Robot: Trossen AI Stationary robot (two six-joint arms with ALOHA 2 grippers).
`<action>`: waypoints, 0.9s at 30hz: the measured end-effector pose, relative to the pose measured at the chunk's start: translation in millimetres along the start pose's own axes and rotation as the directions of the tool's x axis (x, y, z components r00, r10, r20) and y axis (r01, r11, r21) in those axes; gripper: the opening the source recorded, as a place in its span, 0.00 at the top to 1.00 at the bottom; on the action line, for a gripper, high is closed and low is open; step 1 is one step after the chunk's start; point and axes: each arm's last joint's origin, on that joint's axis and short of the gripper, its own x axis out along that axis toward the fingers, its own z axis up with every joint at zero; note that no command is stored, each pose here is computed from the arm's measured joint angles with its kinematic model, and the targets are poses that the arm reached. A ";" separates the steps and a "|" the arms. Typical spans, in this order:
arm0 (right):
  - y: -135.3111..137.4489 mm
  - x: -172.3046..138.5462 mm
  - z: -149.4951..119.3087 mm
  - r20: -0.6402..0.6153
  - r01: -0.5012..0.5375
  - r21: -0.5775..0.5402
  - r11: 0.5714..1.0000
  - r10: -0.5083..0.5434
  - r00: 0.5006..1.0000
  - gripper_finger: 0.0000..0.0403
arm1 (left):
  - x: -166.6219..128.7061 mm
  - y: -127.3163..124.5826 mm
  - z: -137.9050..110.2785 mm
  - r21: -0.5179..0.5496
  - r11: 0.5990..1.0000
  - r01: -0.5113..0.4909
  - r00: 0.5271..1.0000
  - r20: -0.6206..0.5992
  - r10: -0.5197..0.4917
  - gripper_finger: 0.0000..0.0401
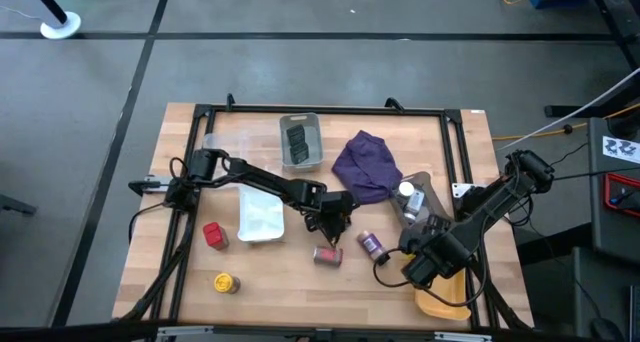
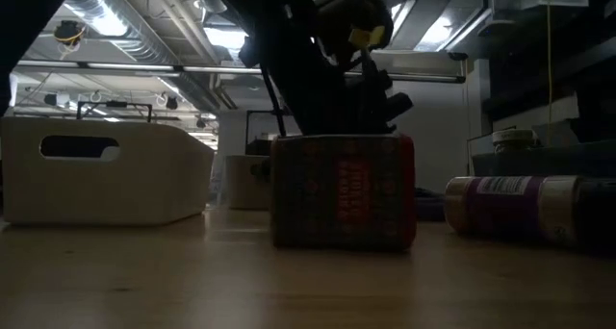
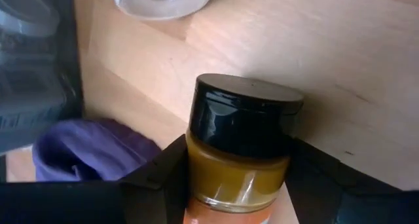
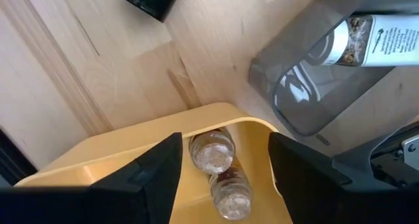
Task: Sort spices by type
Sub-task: Put the center black seasoning bottle into the top right transparent bin
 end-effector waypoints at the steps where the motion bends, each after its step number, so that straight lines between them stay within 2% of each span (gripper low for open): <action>1: 0.0 0.0 0.0 0.000 0.000 0.000 1.000 0.000 1.000 0.44 | -0.6 1.1 0.1 -0.010 1.000 -0.002 1.000 -0.003 0.002 0.54; 7: -0.3 0.0 -0.2 -0.002 0.004 -0.037 0.999 -0.004 1.000 0.44 | -20.3 17.6 -0.3 -0.135 0.989 -0.066 0.998 -0.034 0.062 0.52; 12: -5.1 -1.5 -1.6 0.003 0.054 -0.087 0.995 -0.054 0.999 0.44 | -42.9 28.0 -2.4 -0.287 0.949 -0.132 0.991 -0.073 0.115 0.53; 14: -8.3 -3.3 -2.2 0.019 0.086 -0.110 0.990 -0.085 0.996 0.44 | -56.7 32.8 -2.9 -0.378 0.913 -0.153 0.988 -0.067 0.138 0.53; 19: -17.4 -10.0 -3.9 0.087 0.148 -0.200 0.969 -0.133 0.987 0.44 | -94.3 41.3 -4.5 -0.584 0.792 -0.179 0.982 -0.056 0.181 0.52; 24: -24.5 -17.8 -2.6 0.224 0.221 -0.268 0.938 -0.162 0.961 0.44 | -131.8 45.1 -8.3 -0.727 0.665 -0.171 0.978 -0.042 0.206 0.51; 27: -26.5 -19.5 -0.4 0.310 0.291 -0.274 0.917 -0.202 0.929 0.44 | -147.9 45.0 -10.7 -0.803 0.575 -0.158 0.977 -0.042 0.210 0.51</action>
